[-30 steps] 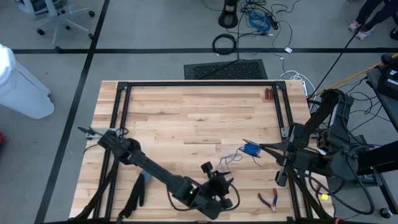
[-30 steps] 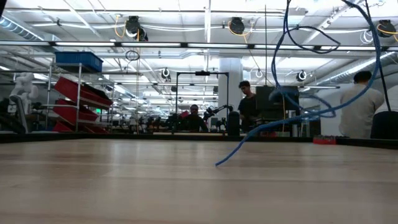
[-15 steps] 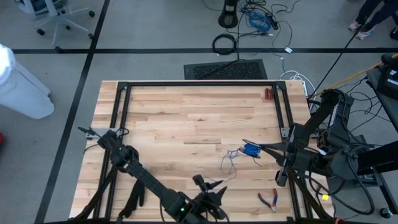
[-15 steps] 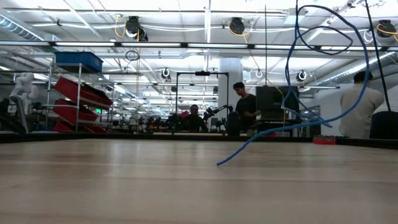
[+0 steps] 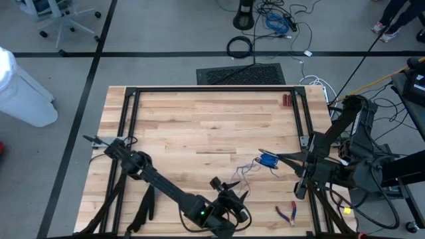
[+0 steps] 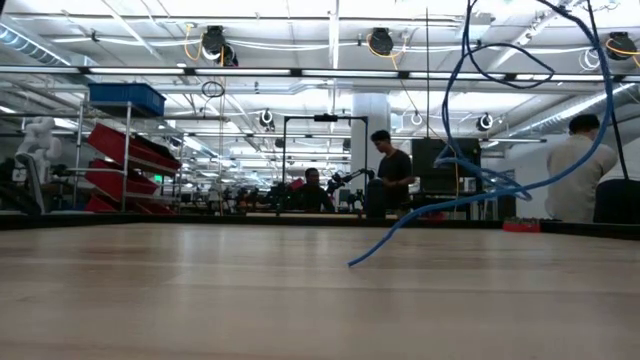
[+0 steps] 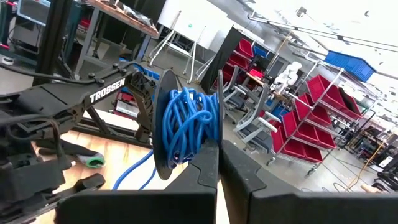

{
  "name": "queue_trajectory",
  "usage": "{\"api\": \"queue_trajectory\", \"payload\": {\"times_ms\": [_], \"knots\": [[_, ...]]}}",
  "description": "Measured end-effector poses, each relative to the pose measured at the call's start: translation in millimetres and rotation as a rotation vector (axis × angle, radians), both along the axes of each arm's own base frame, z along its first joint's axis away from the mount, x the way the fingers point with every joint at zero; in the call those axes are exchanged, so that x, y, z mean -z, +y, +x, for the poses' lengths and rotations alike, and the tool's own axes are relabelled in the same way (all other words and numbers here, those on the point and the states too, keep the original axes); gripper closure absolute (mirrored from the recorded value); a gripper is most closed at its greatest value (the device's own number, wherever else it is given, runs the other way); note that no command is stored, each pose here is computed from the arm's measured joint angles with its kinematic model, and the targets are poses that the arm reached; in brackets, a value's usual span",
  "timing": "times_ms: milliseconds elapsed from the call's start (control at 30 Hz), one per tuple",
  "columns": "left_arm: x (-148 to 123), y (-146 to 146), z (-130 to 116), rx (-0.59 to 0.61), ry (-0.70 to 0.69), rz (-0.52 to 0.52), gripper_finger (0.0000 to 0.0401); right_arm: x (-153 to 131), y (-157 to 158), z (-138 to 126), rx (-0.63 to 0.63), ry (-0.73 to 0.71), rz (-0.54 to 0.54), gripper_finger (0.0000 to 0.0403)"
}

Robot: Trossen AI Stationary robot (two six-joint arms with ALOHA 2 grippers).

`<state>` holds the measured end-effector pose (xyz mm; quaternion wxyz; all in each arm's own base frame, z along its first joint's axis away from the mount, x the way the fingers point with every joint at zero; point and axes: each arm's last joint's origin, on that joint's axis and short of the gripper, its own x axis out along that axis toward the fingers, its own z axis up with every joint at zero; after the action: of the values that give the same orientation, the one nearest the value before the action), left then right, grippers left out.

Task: Coil cords
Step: Coil the blue wire onto the black spool

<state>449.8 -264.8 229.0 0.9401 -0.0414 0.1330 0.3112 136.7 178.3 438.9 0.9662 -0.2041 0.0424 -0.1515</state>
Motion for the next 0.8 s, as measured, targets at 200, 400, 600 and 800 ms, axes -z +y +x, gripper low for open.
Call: {"api": "queue_trajectory", "payload": {"times_ms": [200, 400, 600, 800], "knots": [[11, 6, 6, -0.022, 0.007, -0.004, 0.0179, 0, 0, 0, -0.001, -0.001, 0.003, 0.0403], [22, 4, 16, -0.006, -0.007, 0.022, 0.0179, 0, 0, 0, -0.001, 0.001, -0.001, 0.0403], [26, 3, 22, -0.001, -0.054, -0.01, 0.0179, 0, 0, 0, -0.001, 0.001, -0.001, 0.0403], [25, 5, 24, -0.035, -0.085, -0.006, 0.0179, 0, 0, 0, 0.0, 0.001, -0.002, 0.0403]]}}
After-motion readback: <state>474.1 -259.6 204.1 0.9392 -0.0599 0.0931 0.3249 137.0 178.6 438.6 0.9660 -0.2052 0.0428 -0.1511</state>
